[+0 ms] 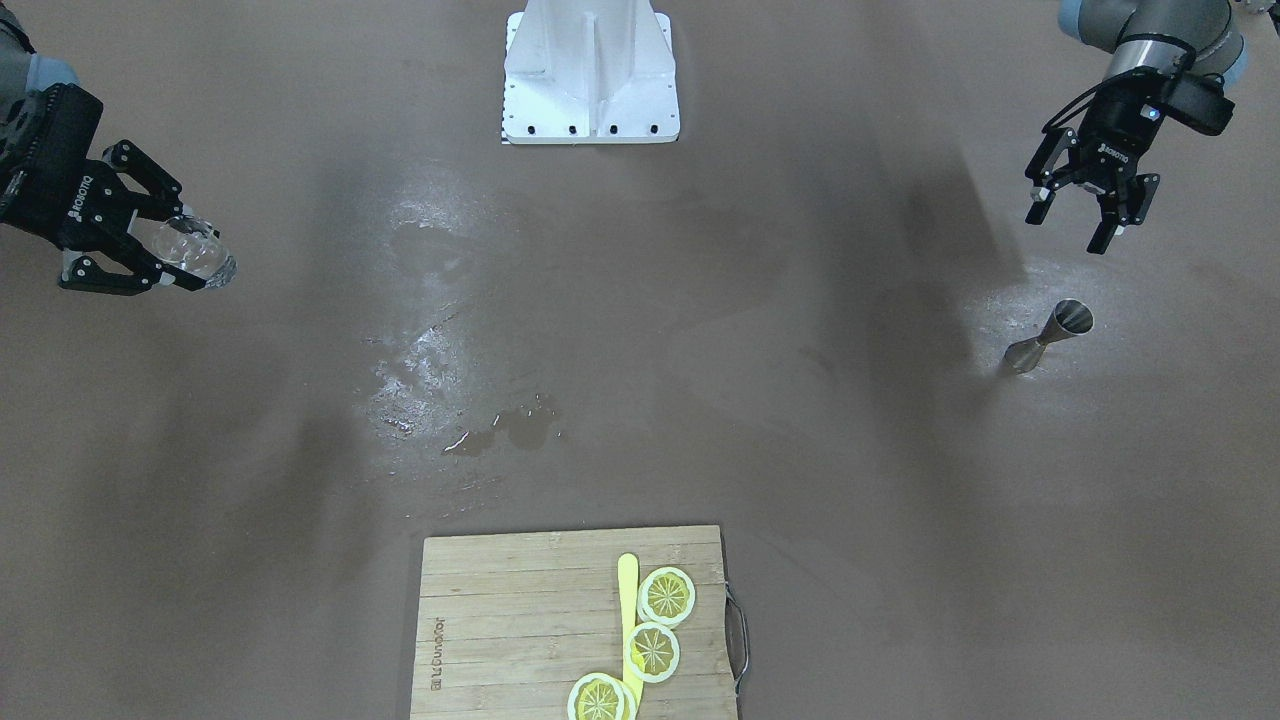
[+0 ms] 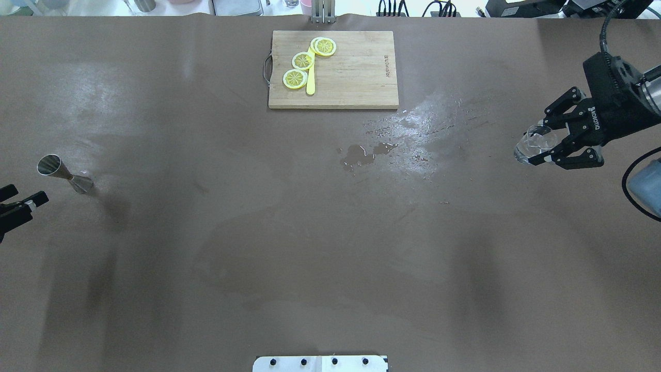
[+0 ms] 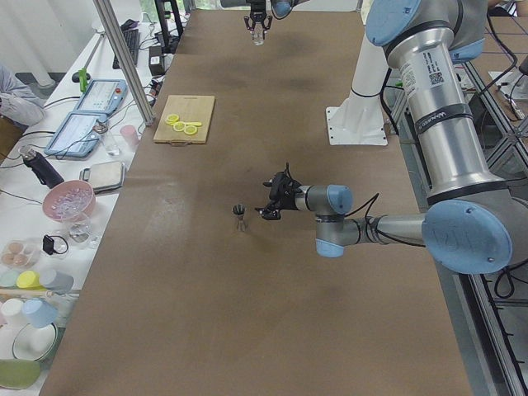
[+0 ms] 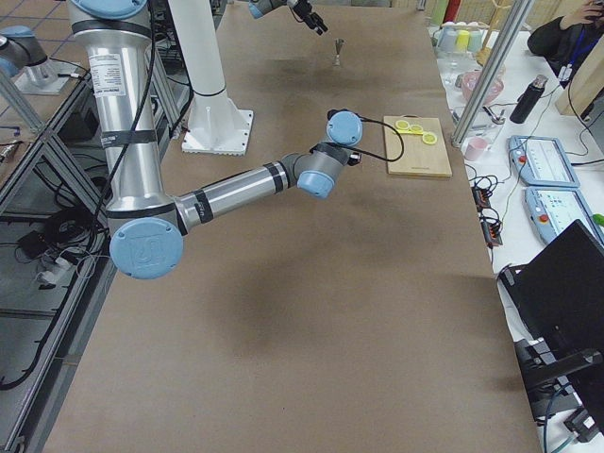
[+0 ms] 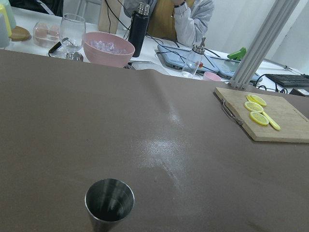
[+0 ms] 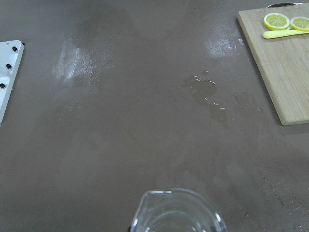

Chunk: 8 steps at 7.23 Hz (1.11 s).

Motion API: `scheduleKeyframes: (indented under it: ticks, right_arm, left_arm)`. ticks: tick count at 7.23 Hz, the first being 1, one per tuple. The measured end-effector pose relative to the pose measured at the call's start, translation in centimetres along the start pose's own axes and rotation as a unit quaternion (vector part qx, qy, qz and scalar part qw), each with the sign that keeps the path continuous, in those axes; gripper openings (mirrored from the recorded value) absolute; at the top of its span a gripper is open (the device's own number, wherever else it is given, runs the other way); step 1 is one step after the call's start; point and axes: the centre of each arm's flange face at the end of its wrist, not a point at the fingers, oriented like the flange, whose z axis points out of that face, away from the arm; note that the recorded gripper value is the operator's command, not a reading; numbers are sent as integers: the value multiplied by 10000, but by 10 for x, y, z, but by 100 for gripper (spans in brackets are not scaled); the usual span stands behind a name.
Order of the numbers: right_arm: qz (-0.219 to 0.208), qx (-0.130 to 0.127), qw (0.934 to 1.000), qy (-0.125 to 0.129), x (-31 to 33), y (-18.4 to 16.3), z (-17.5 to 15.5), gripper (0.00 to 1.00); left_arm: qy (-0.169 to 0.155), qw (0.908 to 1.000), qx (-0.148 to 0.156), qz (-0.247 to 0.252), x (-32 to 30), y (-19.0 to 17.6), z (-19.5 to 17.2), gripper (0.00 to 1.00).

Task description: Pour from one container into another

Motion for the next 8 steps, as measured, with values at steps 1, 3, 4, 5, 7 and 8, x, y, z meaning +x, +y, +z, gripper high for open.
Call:
scheduleKeyframes:
  ticks: [1,3,4,5,7,8]
  right_arm:
    - [61,0,10000,35,1,2,-4,0]
    - [204,-47,9997,78,1,12,-6,0]
    - [269,-82,9996,95,0,19,-6,0]
    - [318,-117,9994,115,-2,25,-6,0]
    - [349,-151,9992,149,-4,31,-7,0]
    - [353,-156,9992,144,-5,33,-7,0]
  left_arm:
    - [-57,10000,66,31,0,6,1,99]
    - [-62,9998,180,69,2,15,1,99]
    - [-194,9991,339,146,-1,24,3,99]
    - [-346,9977,535,232,-1,39,5,99]
    - [-509,9942,897,290,6,57,9,99]
    - [-676,9903,1166,330,4,62,17,99]
